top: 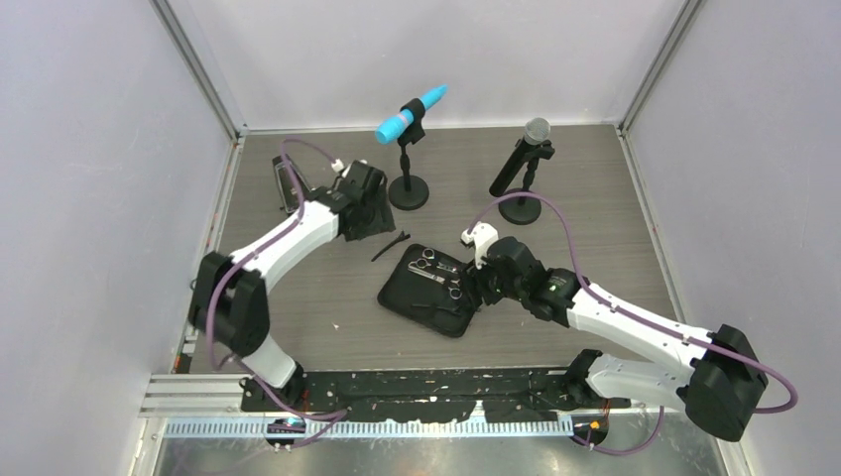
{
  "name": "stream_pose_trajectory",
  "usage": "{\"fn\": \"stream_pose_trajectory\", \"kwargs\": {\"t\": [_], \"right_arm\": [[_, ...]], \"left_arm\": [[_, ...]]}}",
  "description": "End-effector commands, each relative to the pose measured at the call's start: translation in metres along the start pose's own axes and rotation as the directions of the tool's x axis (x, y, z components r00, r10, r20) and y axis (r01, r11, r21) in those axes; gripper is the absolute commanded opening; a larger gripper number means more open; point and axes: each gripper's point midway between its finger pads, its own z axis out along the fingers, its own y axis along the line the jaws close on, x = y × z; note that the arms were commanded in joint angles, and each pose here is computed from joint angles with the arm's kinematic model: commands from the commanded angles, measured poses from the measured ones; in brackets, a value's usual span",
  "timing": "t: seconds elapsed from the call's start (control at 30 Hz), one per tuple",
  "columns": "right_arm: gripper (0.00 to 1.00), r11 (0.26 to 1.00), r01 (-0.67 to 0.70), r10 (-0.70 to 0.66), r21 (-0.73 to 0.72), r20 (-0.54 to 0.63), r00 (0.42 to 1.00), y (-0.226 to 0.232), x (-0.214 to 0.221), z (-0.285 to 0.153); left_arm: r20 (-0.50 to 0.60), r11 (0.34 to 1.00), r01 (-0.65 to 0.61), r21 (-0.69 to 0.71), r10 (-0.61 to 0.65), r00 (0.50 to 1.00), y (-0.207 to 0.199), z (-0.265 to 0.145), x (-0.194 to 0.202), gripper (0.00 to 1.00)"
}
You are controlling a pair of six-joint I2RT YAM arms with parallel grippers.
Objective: Sort the hair-cutting tools
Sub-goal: Place the haircut tool in the hairdressing tool bag, then pick up the haircut tool at the center of the board.
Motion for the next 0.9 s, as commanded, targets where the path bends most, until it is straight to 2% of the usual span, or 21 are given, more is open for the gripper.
{"fn": "stream_pose_trajectory", "kwargs": {"t": [0.0, 0.1, 0.23, 0.63, 0.87], "right_arm": [[0.61, 0.998, -0.034, 0.030, 0.057, 0.070, 0.997, -0.012, -0.011, -0.004], [0.61, 0.997, -0.041, 0.037, 0.060, 0.063, 0.997, -0.013, -0.006, -0.004], [0.62, 0.997, -0.050, 0.046, 0.058, 0.064, 0.997, -0.014, -0.004, -0.005], [0.62, 0.996, -0.064, 0.060, 0.060, 0.062, 0.996, -0.015, 0.000, -0.005], [0.62, 0.996, -0.074, 0.071, 0.051, 0.057, 0.996, -0.013, 0.002, -0.006]], "left_arm": [[-0.024, 0.973, -0.229, -0.010, 0.228, 0.973, -0.009, 0.028, -0.019, 0.64], [-0.090, 0.939, -0.340, 0.054, 0.344, 0.935, -0.022, 0.052, -0.014, 0.64], [-0.147, 0.910, -0.411, 0.049, 0.413, 0.899, -0.020, 0.074, -0.009, 0.63], [-0.286, 0.866, -0.500, -0.010, 0.477, 0.831, -0.014, 0.097, 0.025, 0.51], [-0.254, 0.860, -0.508, -0.057, 0.479, 0.840, -0.011, 0.088, 0.024, 0.37]]}}
